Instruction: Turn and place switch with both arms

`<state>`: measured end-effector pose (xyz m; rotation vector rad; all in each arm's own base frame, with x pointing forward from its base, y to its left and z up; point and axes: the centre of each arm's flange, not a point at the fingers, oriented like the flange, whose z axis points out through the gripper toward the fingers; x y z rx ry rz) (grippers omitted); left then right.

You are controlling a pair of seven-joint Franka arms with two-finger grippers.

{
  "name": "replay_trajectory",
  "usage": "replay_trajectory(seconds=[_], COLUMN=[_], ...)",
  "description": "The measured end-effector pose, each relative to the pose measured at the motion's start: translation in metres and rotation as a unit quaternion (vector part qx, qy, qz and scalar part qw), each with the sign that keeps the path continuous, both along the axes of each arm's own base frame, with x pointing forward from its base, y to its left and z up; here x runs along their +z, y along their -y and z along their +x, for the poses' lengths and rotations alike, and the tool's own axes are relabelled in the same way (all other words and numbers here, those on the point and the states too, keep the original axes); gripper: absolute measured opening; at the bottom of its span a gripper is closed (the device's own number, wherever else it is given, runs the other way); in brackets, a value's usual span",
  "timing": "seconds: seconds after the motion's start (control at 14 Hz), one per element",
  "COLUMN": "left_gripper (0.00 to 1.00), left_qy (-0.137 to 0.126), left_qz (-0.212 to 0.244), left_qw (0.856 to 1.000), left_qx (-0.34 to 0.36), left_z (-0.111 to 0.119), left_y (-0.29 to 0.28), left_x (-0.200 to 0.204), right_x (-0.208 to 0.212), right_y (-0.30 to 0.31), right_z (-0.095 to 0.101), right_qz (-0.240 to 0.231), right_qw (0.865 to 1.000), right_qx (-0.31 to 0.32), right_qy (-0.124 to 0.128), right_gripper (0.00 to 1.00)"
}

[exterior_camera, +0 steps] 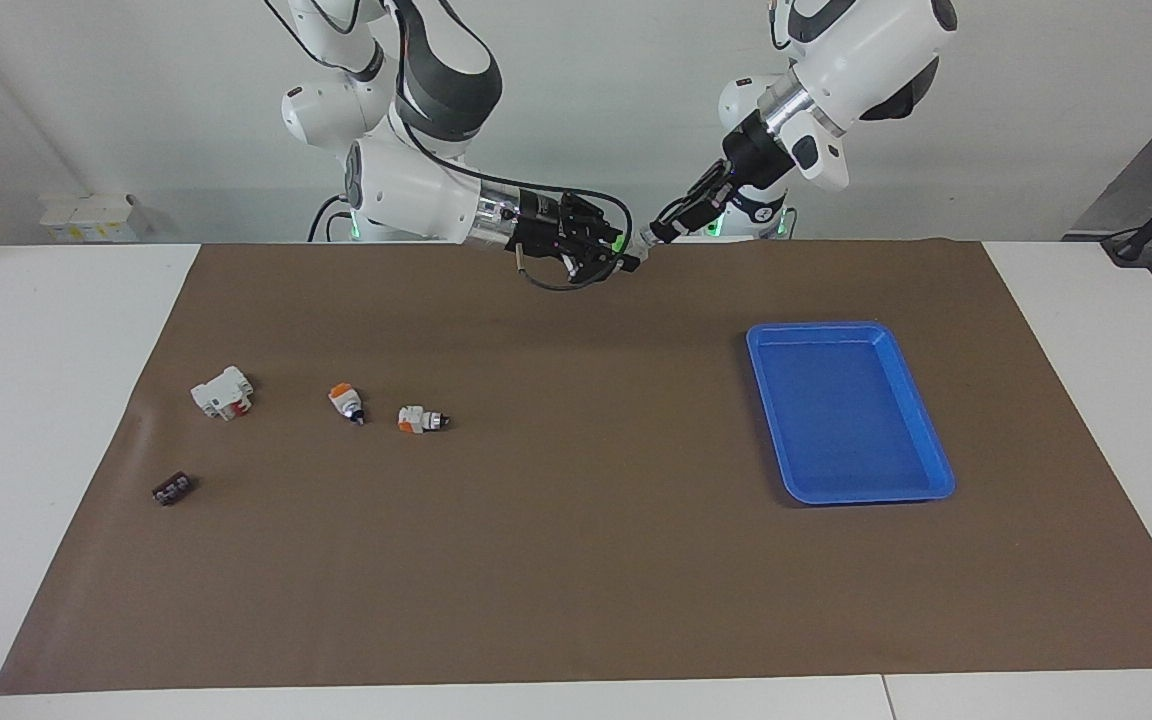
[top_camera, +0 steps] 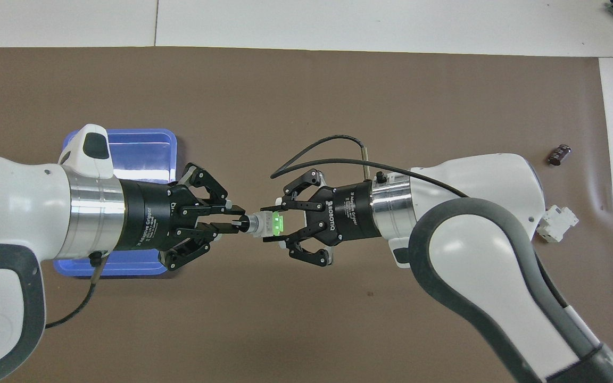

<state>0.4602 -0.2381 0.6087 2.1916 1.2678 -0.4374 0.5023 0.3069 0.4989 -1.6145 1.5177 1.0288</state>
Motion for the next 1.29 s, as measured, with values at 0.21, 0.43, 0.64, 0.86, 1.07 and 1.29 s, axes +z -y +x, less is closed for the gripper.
replay_trajectory(seconds=[0.21, 0.43, 0.64, 0.86, 1.07, 1.29], left_gripper=[0.15, 0.10, 0.10, 0.10, 0.10, 0.10], left_qy=[-0.001, 0.016, 0.058, 0.118, 0.186, 0.241], left_qz=[0.000, 0.000, 0.000, 0.000, 0.000, 0.000], left_qw=[1.000, 1.000, 0.996, 0.982, 0.954, 0.921], left_qx=[-0.001, -0.021, -0.074, -0.148, -0.235, -0.306], left_z=[-0.0004, -0.0004, -0.0004, -0.0013, -0.0014, -0.0017], left_y=[0.0005, 0.0004, 0.0003, 0.0008, 0.0009, 0.0011], left_x=[-0.0007, -0.0004, 0.0003, 0.0020, 0.0027, 0.0028], right_x=[0.0003, 0.0004, 0.0009, 0.0020, 0.0019, 0.0012], right_y=[0.0018, 0.0016, 0.0012, 0.0007, -0.0003, -0.0011], right_z=[0.0012, 0.0010, 0.0005, -0.0004, -0.0012, -0.0019], right_qz=[0.000, 0.000, 0.000, 0.000, 0.000, 0.000], right_qw=[1.000, 1.000, 1.000, 1.000, 1.000, 1.000], right_qx=[-0.002, -0.002, -0.002, -0.001, -0.001, 0.000], right_qy=[0.001, 0.001, 0.001, 0.002, 0.002, 0.002], right_gripper=[0.41, 0.41, 0.41, 0.41, 0.41, 0.41])
